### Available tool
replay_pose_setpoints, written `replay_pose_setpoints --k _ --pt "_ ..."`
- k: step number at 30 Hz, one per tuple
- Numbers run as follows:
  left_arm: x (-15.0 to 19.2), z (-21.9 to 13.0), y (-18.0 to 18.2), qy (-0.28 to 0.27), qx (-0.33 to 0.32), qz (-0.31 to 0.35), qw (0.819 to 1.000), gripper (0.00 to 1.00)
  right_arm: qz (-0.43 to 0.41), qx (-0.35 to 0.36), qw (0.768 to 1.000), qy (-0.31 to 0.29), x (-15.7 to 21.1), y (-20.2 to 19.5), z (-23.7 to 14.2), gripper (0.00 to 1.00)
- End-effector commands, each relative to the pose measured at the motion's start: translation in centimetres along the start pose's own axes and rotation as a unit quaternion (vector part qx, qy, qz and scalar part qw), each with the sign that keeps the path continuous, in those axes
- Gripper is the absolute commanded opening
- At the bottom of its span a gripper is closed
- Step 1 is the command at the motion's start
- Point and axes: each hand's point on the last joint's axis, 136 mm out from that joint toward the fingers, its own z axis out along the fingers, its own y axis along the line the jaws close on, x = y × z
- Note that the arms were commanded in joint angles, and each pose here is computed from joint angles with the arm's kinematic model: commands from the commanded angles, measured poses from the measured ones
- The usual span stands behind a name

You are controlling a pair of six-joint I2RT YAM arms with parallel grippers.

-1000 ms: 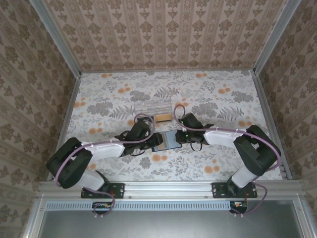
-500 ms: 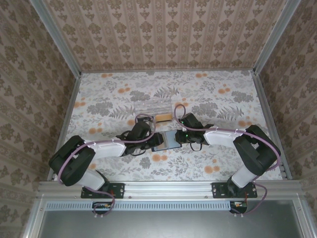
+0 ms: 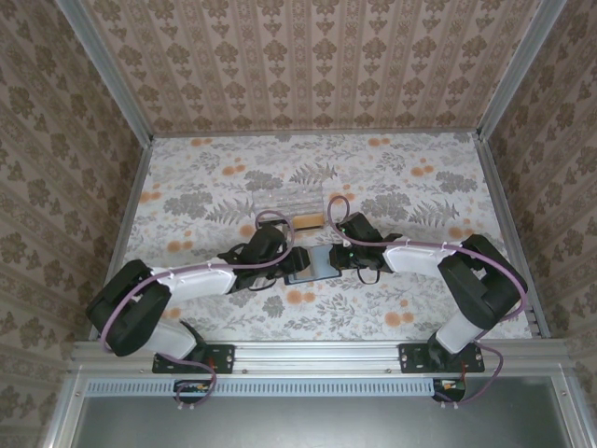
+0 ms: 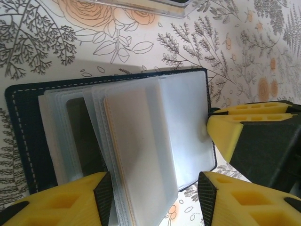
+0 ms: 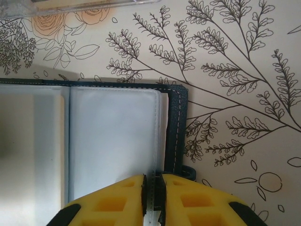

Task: Take the credit cards out of the card holder

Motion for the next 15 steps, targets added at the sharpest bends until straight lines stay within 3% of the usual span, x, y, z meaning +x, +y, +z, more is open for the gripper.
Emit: replay_pose_setpoints --k 1,5,15 --pt "-0.2 -0.2 0.5 -0.004 -0.03 0.009 0.999 0.54 0.014 0.015 0.999 0.044 2.5 -1.2 0.9 0.2" --pt "-0.5 -1.2 1.0 -0.016 -0.053 0.013 0.998 0.54 0.014 0.014 0.999 0.043 2.4 -1.1 0.9 0.2" --pt "-0.2 0.0 -0.7 0.0 -0.017 0.024 1.0 0.54 0.014 0.013 0.999 0.045 2.6 -1.0 0.9 0.2"
